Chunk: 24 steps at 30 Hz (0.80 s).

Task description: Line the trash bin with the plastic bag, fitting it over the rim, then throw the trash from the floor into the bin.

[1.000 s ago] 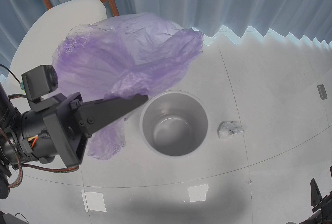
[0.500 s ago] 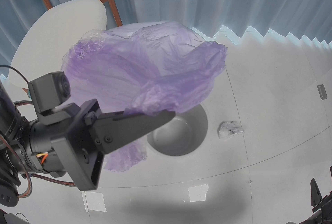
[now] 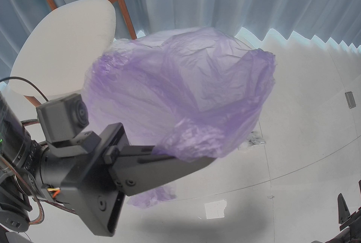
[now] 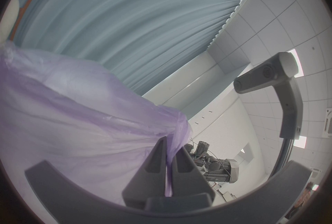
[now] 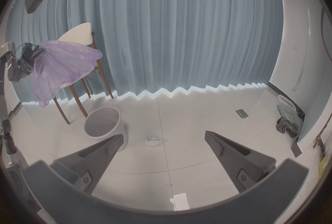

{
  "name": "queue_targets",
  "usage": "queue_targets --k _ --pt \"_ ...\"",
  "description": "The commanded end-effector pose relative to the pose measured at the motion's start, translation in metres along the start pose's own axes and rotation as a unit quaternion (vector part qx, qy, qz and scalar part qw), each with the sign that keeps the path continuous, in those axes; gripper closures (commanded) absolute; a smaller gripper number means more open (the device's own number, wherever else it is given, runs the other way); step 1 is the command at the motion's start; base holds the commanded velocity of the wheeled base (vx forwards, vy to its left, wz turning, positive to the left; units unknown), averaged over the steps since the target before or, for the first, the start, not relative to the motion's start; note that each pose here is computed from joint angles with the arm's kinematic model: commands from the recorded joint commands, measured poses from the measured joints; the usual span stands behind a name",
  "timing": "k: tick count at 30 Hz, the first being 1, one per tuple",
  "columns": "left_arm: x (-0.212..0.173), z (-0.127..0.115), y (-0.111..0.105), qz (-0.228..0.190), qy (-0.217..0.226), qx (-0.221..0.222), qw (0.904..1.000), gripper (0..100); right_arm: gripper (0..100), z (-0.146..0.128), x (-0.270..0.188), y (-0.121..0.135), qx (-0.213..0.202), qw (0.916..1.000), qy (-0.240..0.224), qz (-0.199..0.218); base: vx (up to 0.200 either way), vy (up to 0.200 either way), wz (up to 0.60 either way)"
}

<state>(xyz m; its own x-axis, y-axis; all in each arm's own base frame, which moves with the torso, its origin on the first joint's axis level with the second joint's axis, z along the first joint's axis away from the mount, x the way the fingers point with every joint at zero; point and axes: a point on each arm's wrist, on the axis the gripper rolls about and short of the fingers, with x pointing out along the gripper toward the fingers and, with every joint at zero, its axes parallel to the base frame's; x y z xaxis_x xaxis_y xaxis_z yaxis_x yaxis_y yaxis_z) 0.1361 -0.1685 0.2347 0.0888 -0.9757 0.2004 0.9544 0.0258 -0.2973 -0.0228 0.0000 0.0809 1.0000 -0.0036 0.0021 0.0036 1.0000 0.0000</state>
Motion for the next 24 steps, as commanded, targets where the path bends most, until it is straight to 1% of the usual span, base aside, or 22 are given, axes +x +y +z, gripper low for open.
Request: queue_targets --k 1,5,8,10,13,14,16,17,18,19,21,24 --pt "-0.001 -0.006 -0.002 -0.023 0.0 0.005 0.9997 100 0 -0.005 0.0 0.0 0.0 1.0 0.0 0.0 0.0 0.0 0.0" --pt "0.001 -0.01 0.004 -0.017 -0.001 0.006 0.9998 100 0 -0.005 0.0 0.0 0.0 1.0 0.0 0.0 0.0 0.0 0.0" --pt "-0.001 -0.01 0.014 0.0 -0.004 0.008 1.0 100 0 -0.005 0.0 0.0 0.0 1.0 0.0 0.0 0.0 0.0 0.0" --pt "-0.009 -0.01 0.035 0.032 -0.004 0.008 0.9994 100 0 -0.005 0.0 0.0 0.0 1.0 0.0 0.0 0.0 0.0 0.0" --pt "-0.017 -0.018 0.071 0.064 0.011 0.002 0.9979 100 0 -0.005 0.0 0.0 0.0 1.0 0.0 0.0 0.0 0.0 0.0" --pt "-0.019 -0.021 0.086 0.079 0.009 0.002 0.9969 100 0 -0.005 0.0 0.0 0.0 1.0 0.0 0.0 0.0 0.0 0.0" --pt "-0.021 -0.026 0.106 0.094 -0.001 0.009 0.9955 100 0 -0.005 0.0 0.0 0.0 1.0 0.0 0.0 0.0 0.0 0.0" --pt "-0.021 -0.026 0.106 0.094 -0.001 0.009 0.9955 100 0 -0.005 0.0 0.0 0.0 1.0 0.0 0.0 0.0 0.0 0.0" --pt "-0.024 -0.033 0.127 0.106 -0.017 0.028 0.9938 100 0 -0.005 0.0 0.0 -0.001 1.0 0.0 0.0 0.0 0.0 0.0" --pt "-0.025 -0.036 0.133 0.113 -0.014 0.025 0.9932 100 0 -0.005 0.0 0.0 0.0 1.0 0.0 0.0 0.0 0.0 0.0" --pt "-0.026 -0.039 0.138 0.12 -0.008 0.011 0.9927 100 0 -0.005 0.0 0.0 0.0 1.0 0.0 0.0 0.0 0.0 0.0" --pt "-0.025 -0.036 0.136 0.116 -0.012 0.019 0.993 100 0 -0.005 0.0 0.0 -0.001 1.0 0.0 0.0 0.0 0.0 0.0"
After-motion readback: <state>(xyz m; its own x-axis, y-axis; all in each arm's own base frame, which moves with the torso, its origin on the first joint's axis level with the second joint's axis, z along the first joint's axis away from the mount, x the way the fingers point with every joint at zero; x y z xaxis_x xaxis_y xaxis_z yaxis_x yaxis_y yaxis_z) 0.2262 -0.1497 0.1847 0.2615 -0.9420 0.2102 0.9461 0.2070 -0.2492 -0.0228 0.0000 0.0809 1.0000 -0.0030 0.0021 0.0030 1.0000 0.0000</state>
